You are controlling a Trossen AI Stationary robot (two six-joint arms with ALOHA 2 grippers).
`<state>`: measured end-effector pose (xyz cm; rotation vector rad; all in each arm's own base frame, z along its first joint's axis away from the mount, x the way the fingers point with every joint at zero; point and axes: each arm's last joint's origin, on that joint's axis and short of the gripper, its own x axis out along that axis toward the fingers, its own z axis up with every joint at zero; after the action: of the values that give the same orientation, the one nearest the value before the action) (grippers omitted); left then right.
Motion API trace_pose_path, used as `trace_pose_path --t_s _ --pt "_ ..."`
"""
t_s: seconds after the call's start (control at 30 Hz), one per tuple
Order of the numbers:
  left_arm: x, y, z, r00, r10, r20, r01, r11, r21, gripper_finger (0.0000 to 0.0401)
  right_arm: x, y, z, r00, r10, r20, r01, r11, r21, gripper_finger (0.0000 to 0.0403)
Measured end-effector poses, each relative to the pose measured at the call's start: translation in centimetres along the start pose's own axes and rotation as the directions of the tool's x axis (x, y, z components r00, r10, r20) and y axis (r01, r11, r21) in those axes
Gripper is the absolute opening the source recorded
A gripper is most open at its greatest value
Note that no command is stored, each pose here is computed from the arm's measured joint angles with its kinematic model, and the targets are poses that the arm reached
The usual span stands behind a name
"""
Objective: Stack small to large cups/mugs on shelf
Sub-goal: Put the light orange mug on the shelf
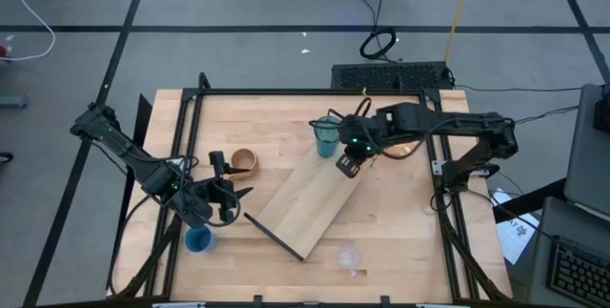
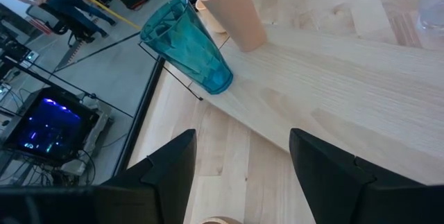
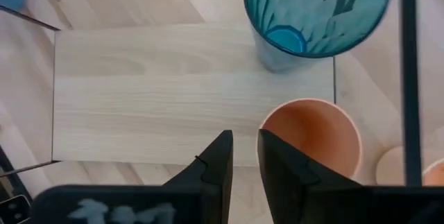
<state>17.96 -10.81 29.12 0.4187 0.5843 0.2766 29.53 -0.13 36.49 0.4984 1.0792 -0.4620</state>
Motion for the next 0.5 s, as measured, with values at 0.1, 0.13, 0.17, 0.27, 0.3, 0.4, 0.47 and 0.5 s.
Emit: trace_pose_path --t_s 0.1,0.13,0.17,0.27,0.3,0.4,0.47,0.5 --pt "0.0 0.0 0.0 1.000 0.000 0.000 0.000 1.000 0.000 0.0234 -0.9 0.4 -0.7 0.999 -0.004 0.036 0.005 1.000 -0.012 0.0062" --pt "0.0 0.0 0.0 1.000 0.000 0.000 0.000 1.000 0.000 0.0234 -1.1 0.5 -0.8 0.999 -0.006 0.045 0.006 1.000 -0.015 0.0061" --pt "0.0 0.0 0.0 1.000 0.000 0.000 0.000 1.000 0.000 0.0234 -1.2 0.7 -1.0 0.998 -0.008 0.055 0.009 1.000 -0.019 0.0061" --pt "0.0 0.0 0.0 1.000 0.000 0.000 0.000 1.000 0.000 0.0234 -1.6 1.4 -1.7 0.997 -0.004 0.075 0.008 0.999 -0.047 0.0061" --pt "0.0 0.0 0.0 1.000 0.000 0.000 0.000 1.000 0.000 0.0234 -1.7 1.7 -1.9 0.997 -0.002 0.083 0.007 0.998 -0.055 0.0061" --pt "0.0 0.0 0.0 1.000 0.000 0.000 0.000 1.000 0.000 0.0234 -1.9 2.6 -2.6 0.994 -0.004 0.109 0.011 0.998 -0.067 0.0061" --pt "0.0 0.0 0.0 1.000 0.000 0.000 0.000 1.000 0.000 0.0234 -2.1 3.2 -3.1 0.992 -0.012 0.127 0.022 0.997 -0.073 0.0061" --pt "0.0 0.0 0.0 1.000 0.000 0.000 0.000 1.000 0.000 0.0234 -2.2 3.5 -3.4 0.991 -0.014 0.135 0.025 0.997 -0.076 0.0061"
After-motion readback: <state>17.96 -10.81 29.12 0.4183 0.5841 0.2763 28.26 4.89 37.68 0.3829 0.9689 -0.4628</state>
